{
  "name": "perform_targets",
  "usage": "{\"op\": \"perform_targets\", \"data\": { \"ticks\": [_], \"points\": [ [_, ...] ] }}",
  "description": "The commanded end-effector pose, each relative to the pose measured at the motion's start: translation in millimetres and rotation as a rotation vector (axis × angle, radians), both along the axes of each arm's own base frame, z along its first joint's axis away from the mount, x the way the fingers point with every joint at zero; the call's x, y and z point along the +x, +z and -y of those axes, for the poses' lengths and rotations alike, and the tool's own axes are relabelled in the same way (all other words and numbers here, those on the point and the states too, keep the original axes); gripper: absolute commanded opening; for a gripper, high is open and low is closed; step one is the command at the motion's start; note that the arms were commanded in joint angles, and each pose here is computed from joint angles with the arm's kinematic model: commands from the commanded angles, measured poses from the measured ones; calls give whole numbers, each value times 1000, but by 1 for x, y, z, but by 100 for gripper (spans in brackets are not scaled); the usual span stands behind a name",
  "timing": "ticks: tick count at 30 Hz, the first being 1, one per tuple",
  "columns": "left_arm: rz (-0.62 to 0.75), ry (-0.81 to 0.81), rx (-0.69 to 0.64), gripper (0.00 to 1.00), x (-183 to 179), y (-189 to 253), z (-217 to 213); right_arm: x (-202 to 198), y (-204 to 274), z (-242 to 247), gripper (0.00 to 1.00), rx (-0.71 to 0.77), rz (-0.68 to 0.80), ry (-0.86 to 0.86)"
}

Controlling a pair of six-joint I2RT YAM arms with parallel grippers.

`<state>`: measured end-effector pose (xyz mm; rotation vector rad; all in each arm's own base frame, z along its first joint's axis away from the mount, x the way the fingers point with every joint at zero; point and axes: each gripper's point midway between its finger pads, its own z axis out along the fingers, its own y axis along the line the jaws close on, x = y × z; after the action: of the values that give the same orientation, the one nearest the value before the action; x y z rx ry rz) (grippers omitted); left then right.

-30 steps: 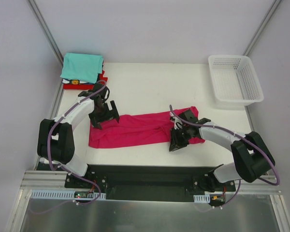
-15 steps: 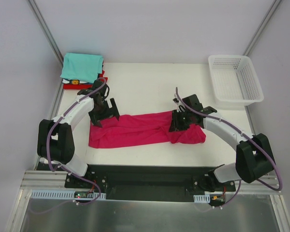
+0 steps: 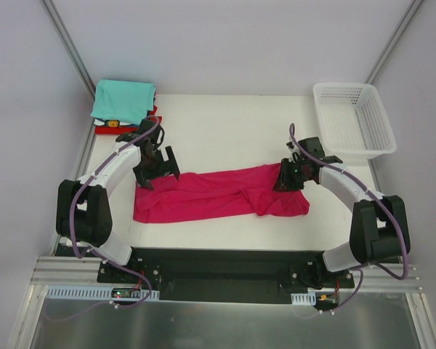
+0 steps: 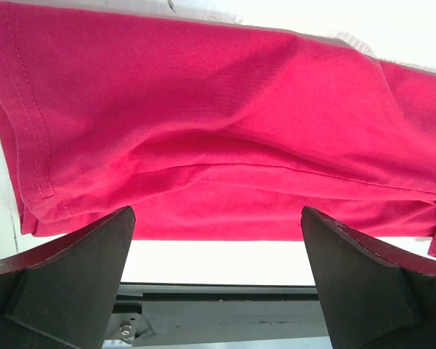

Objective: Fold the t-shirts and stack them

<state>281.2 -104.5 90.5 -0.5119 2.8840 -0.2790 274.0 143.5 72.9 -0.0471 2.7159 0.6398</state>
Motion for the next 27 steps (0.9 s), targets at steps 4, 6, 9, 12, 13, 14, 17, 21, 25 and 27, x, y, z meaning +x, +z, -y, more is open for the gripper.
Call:
{"op": "perform_targets", "data": {
  "ticks": [4,6,9,12,13,14,17,21,25,27],
  "points": [
    [5,-21,18,98,-2,6,-2,20,-5,13,28,6,-4,-59],
    [1,-21,21,98,-3,5,-2,22,-8,18,29,14,-17,-79],
    [-1,-18,24,98,-3,4,-3,23,-11,21,30,25,-21,-93],
    [0,-21,21,98,-4,4,-2,22,-13,24,31,30,-22,-96],
    [0,-20,22,98,-3,4,-2,22,-14,25,31,28,-24,-99],
    [2,-20,23,98,-3,4,-3,21,-15,26,31,29,-27,-99],
    [-2,-19,22,98,-4,3,-2,20,-19,26,31,44,-40,-106],
    [-1,-20,26,99,-4,4,-3,18,-22,23,30,69,-50,-113],
    [-2,-17,23,99,-4,3,-3,13,-25,20,30,90,-56,-115],
    [-2,-17,22,99,-5,3,-3,9,-28,21,30,85,-63,-109]
  ]
}}
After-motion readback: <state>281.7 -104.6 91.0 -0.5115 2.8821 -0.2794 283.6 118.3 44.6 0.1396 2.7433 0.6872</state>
